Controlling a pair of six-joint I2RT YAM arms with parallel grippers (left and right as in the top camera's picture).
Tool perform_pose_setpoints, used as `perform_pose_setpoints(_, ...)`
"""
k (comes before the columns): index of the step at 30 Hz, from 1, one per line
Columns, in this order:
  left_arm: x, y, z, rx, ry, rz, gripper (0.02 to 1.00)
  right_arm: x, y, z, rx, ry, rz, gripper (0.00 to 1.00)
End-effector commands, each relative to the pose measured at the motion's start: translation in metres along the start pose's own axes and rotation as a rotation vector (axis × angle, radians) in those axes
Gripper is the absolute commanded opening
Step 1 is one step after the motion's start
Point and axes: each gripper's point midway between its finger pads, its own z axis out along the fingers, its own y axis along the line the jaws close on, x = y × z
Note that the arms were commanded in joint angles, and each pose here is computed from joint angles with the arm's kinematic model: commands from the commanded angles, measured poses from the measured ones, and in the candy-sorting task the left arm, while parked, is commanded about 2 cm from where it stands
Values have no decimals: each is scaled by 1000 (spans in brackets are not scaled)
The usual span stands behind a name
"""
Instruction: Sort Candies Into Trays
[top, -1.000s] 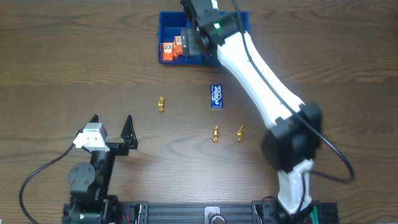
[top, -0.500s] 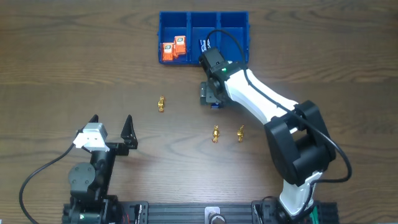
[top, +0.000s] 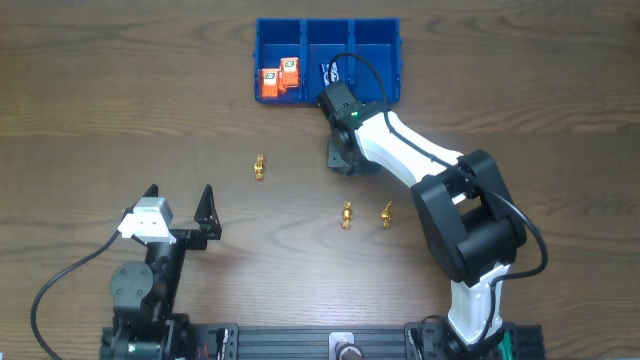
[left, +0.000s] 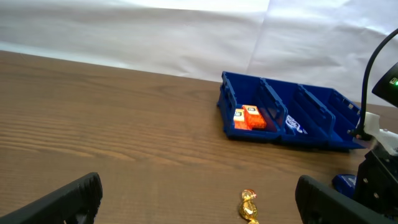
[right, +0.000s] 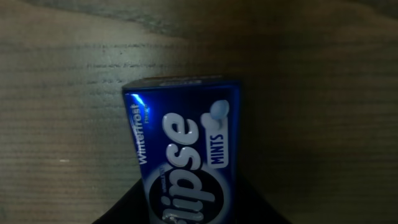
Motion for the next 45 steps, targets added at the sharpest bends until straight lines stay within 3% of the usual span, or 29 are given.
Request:
perform_pose_setpoints(1, 17, 1, 1, 3, 50, 11, 998, 1, 7, -1, -6, -8, -12, 253)
perform_pose_setpoints(4, 17, 1, 1, 3, 50, 11, 998, -14, 19, -31, -40, -88, -23, 180)
perform_pose_setpoints(9, 17, 1, 1, 3, 50, 11, 998, -74, 27, -128, -11, -257, -45, 167)
perform_pose_setpoints(13, 17, 1, 1, 3, 50, 11, 998, -111, 33, -168, -17, -324, -53, 156)
perform_pose_setpoints(17, 17, 1, 1, 3, 50, 11, 1000, -145, 42, -167, -20, -349, -45, 154)
perform_pose_setpoints(22, 17, 1, 1, 3, 50, 11, 998, -189, 58, -137, -73, -374, -29, 154)
perform_pose_setpoints(27, 17, 1, 1, 3, 50, 11, 998, -204, 46, -99, -52, -356, 6, 159)
perform_pose_setpoints(31, 17, 1, 1, 3, 50, 11, 998, -206, 48, -93, -54, -361, 5, 174)
perform_pose_setpoints(35, 17, 1, 1, 3, 50, 11, 996, -208, 51, -93, -59, -369, 5, 242)
perform_pose_setpoints(39, 17, 1, 1, 3, 50, 11, 998, -207, 48, -91, -38, -368, 4, 411)
perform_pose_setpoints(43, 17, 1, 1, 3, 50, 11, 998, -205, 50, -91, -39, -366, 0, 660)
perform_pose_setpoints(45, 17, 1, 1, 3, 50, 11, 998, -204, 50, -90, -37, -363, -3, 695)
